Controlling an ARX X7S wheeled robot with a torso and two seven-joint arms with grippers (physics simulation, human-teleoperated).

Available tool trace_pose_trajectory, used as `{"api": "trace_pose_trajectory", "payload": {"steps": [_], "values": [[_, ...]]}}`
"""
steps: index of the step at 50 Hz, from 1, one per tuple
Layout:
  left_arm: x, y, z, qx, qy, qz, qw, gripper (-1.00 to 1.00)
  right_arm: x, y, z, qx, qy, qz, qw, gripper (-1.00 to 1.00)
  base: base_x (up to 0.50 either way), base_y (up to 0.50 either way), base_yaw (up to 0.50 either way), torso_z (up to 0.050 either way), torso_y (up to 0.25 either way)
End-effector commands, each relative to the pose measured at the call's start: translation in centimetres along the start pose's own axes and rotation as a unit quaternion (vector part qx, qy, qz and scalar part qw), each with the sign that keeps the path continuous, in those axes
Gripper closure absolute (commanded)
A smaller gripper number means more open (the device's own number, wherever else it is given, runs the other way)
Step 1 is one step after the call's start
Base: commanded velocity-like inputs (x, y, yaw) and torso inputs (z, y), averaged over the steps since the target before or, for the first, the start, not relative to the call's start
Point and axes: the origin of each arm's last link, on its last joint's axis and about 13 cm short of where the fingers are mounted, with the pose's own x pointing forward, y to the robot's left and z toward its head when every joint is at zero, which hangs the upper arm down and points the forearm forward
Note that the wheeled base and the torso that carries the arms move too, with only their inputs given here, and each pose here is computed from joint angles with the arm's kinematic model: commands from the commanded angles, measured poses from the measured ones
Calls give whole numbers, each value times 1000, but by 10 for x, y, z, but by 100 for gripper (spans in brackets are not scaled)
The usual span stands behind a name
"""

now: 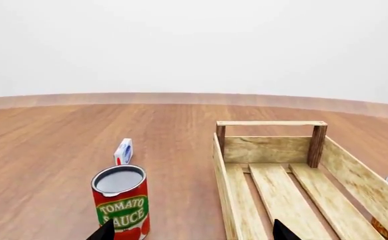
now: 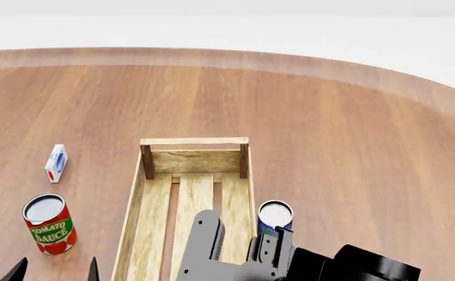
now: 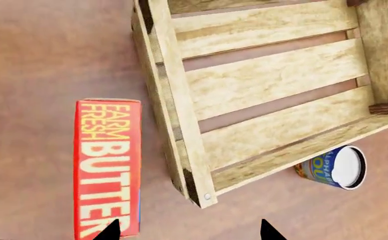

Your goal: Pick up the butter and put it in the tray.

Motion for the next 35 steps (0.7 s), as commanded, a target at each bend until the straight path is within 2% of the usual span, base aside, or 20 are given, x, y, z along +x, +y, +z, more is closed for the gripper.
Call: {"api": "trace_pose_trajectory", "payload": {"steps": [1,8,10,19,35], "values": [[-1,0,1,-1,-1,0,1000,-100,6,21,4,-25,-17,36,999,-100,0,0,0,0,0],[-1,0,1,-2,-1,1,1000,-100,22,25,-1,-19,-19,54,998,-100,0,0,0,0,0],[-1,0,1,-2,-1,1,1000,-100,25,25,-2,-18,-23,41,999,-100,0,0,0,0,0],[-1,0,2,-2,-2,0,1000,-100,37,27,-7,-20,-19,52,998,-100,0,0,0,0,0],[0,-1,2,-2,-2,-1,1000,-100,47,33,-8,-27,-21,65,997,-100,0,0,0,0,0]]}}
